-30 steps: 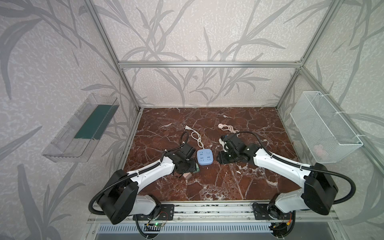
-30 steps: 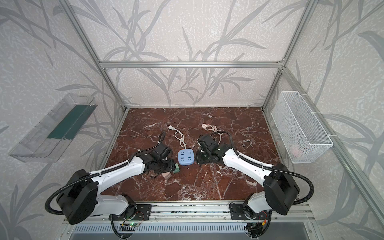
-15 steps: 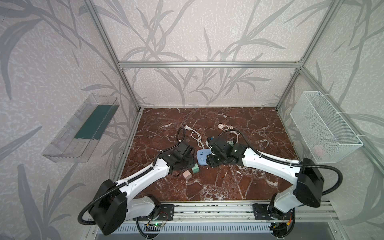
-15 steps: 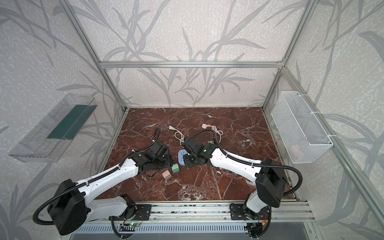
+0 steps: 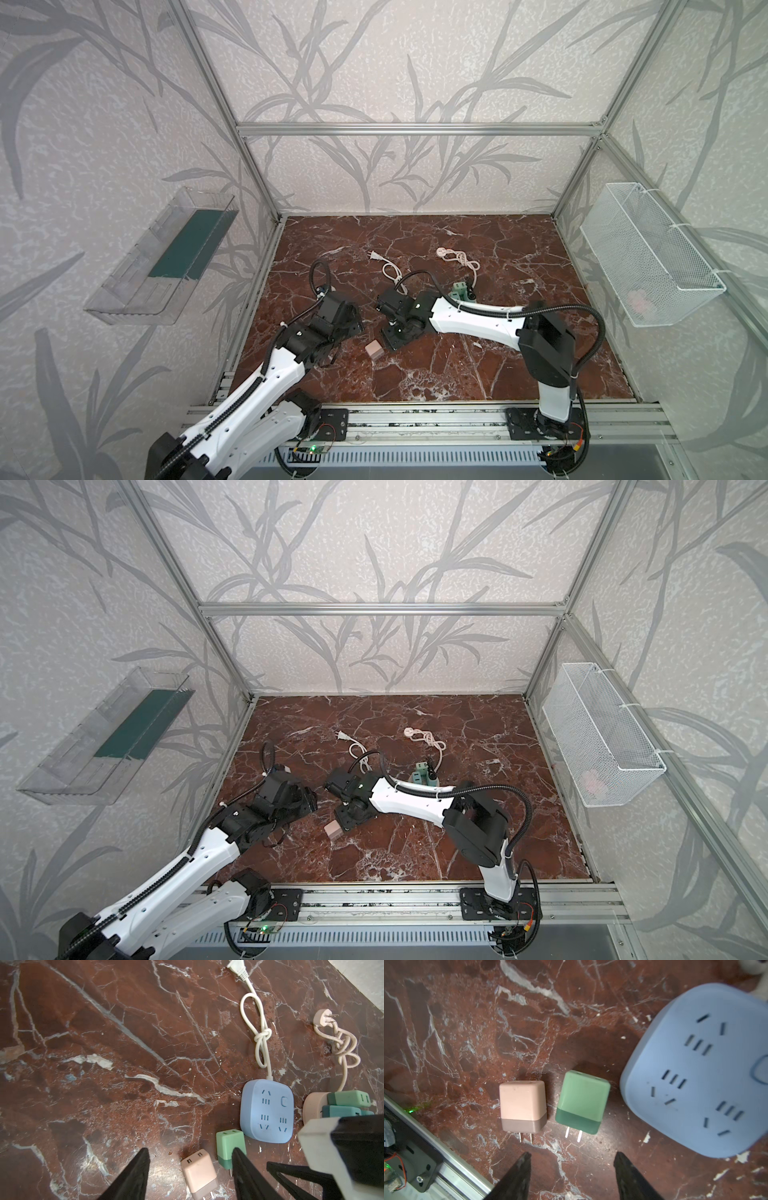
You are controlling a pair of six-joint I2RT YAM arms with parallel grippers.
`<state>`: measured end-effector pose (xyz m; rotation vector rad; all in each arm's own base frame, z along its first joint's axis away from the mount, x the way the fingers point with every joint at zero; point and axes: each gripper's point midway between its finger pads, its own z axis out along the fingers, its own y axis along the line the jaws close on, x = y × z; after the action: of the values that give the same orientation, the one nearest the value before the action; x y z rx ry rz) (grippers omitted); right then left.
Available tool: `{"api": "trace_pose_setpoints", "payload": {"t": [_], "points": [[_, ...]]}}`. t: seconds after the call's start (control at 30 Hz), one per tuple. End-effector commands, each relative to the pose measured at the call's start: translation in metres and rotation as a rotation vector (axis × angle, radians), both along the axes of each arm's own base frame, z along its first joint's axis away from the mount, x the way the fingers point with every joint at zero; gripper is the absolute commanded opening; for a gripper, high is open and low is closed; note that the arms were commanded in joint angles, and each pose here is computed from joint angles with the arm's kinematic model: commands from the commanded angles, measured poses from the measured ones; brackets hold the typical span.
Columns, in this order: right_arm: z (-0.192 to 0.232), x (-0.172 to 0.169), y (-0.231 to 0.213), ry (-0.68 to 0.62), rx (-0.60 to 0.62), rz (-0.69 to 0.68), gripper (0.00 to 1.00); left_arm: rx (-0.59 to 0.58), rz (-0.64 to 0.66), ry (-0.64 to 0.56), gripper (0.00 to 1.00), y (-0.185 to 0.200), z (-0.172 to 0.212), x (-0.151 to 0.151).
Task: Insert the plug
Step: 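Lower the right gripper onto the green adapter and close on it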
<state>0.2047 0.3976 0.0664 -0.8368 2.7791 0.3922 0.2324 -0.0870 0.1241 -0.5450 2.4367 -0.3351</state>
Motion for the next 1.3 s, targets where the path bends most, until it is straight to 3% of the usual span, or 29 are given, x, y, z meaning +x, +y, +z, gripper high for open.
{"api": "trace_pose_setpoints", "payload": {"t": [0.0, 0.47, 1.0, 1.27], "points": [[-0.006, -0.003, -0.001, 0.025, -0.038, 0.014, 0.61, -0.006, 0.052, 0.007, 0.63, 0.01, -0.002, -0.003], [-0.039, 0.006, 0.001, 0.02, -0.121, 0.008, 0.58, -0.043, 0.027, 0.021, 0.63, 0.002, -0.009, 0.0], [-0.046, 0.016, 0.012, -0.003, -0.132, 0.018, 0.57, -0.046, 0.021, 0.034, 0.63, 0.0, -0.014, 0.0], [-0.047, 0.019, 0.008, -0.011, -0.149, 0.018, 0.46, -0.059, 0.006, 0.034, 0.63, -0.004, -0.014, 0.002]]}}
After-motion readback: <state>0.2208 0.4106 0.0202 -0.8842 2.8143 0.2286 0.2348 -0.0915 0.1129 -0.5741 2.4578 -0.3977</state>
